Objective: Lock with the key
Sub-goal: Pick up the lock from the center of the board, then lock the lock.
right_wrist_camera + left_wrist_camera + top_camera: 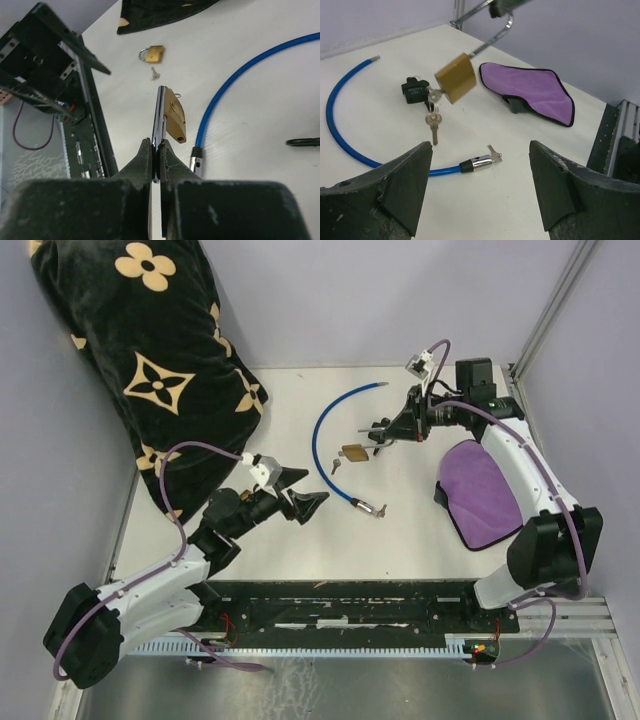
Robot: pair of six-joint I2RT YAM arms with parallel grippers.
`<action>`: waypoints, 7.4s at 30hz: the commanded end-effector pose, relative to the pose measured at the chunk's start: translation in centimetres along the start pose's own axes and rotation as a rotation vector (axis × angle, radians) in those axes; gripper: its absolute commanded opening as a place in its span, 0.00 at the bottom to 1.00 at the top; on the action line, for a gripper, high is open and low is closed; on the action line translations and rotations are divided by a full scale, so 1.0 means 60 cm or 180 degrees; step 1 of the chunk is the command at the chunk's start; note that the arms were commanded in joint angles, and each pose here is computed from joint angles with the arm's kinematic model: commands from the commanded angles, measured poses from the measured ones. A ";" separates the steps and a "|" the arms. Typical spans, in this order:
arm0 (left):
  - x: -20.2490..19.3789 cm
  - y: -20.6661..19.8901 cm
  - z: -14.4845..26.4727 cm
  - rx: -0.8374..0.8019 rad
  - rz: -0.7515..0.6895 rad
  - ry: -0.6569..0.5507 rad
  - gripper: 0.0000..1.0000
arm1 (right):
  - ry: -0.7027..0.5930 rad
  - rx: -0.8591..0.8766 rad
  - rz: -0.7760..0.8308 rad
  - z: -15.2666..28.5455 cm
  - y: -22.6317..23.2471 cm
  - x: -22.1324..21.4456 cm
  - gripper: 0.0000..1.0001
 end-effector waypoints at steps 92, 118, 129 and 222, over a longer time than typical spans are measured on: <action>-0.038 -0.008 -0.138 0.0260 0.5548 -0.0419 0.90 | -0.0295 0.0599 -0.0492 -0.030 0.084 -0.052 0.02; 0.001 -0.019 -0.060 -0.0160 -0.1446 0.0152 0.99 | -0.0573 0.0530 -0.2344 -0.069 -0.001 -0.086 0.02; -0.010 -0.008 -0.161 -0.0181 -0.2941 0.0325 0.93 | -0.0552 0.0520 -0.2333 -0.067 0.002 -0.085 0.02; 0.020 -0.061 -0.160 -0.2179 -0.0937 0.1036 0.08 | 0.0983 0.1379 0.4247 -0.072 0.127 -0.075 0.02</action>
Point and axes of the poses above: each gripper's point midway between its finger pads, its own z axis back along the fingers, its own y axis along the line the jaws close on, x = y × z, the point moved 3 cm from there along z, back along the fingers, and after that the axes turned 6 degrees about z, right-handed, at the moved point
